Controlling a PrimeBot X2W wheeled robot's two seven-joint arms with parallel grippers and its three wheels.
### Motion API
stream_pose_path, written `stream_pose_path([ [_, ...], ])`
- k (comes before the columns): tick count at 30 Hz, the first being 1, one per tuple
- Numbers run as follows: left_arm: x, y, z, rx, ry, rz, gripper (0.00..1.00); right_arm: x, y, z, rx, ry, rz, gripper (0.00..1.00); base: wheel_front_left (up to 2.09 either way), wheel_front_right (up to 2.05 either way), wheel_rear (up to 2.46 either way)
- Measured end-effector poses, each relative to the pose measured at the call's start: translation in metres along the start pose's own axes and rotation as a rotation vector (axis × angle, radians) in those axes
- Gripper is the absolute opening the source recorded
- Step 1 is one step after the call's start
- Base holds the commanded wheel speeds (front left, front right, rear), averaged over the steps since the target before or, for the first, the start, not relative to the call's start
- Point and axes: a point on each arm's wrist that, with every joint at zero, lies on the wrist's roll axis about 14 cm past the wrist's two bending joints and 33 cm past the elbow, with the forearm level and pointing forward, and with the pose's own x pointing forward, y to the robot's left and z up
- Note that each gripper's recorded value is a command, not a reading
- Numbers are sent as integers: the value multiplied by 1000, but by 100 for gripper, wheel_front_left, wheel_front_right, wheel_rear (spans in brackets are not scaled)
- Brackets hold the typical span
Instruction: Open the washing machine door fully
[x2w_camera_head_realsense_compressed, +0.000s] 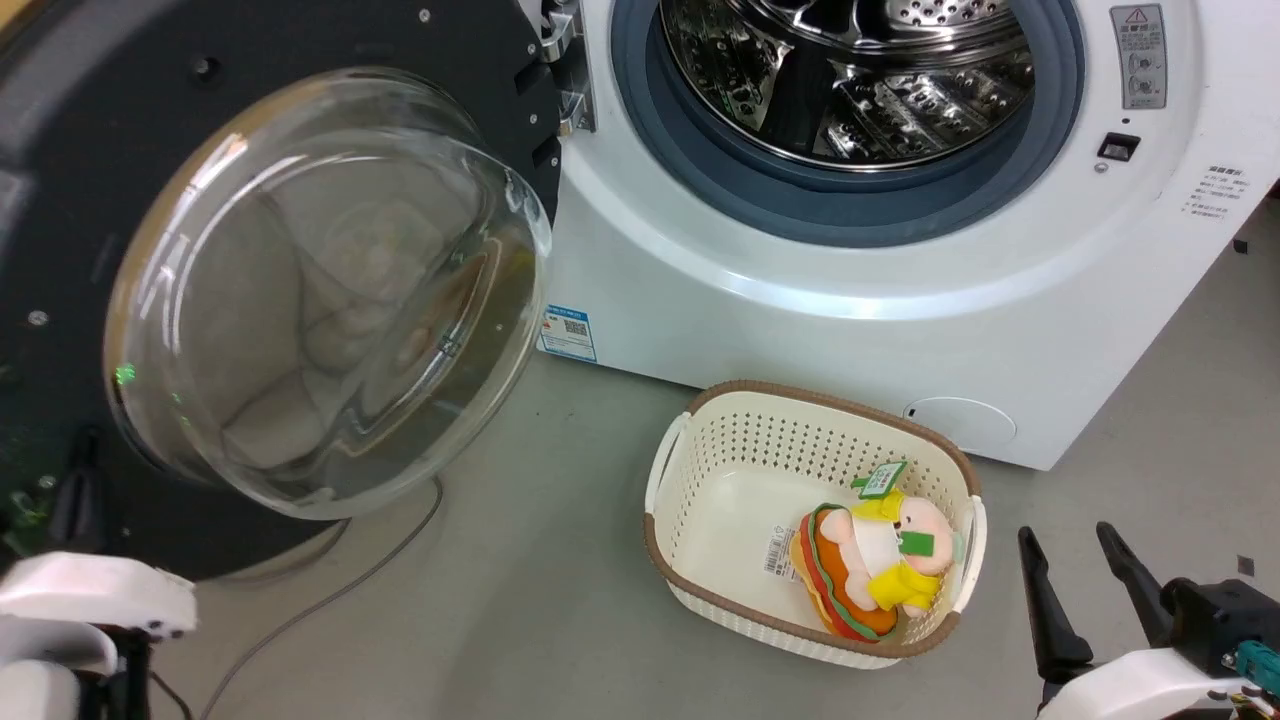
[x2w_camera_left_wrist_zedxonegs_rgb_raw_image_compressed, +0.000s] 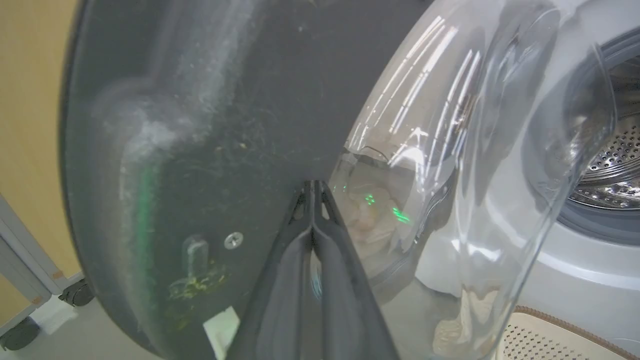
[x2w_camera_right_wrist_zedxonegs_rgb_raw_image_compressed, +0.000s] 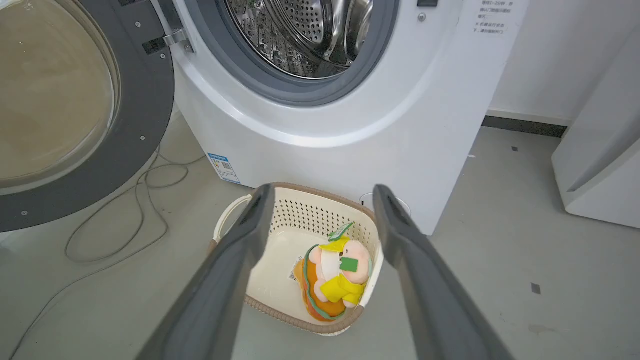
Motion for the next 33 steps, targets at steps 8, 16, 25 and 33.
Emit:
stream_pose_path([
  [8,14,26,9,23,-22,69,0,1,-1,1,-13,1,-4,100,0,0,0],
  [16,-13,27,8,19,-52,88,0,-5,3,10,-12,-32,2,100,0,0,0],
  [25,-83,-11,-25,-28,1,19,96,-20,3,22,-29,-71,-6,100,0,0,0],
  [33,-88,-69,-17,-32,-19,-132,100,-26,1,28,-74,-89,-19,100,0,0,0],
])
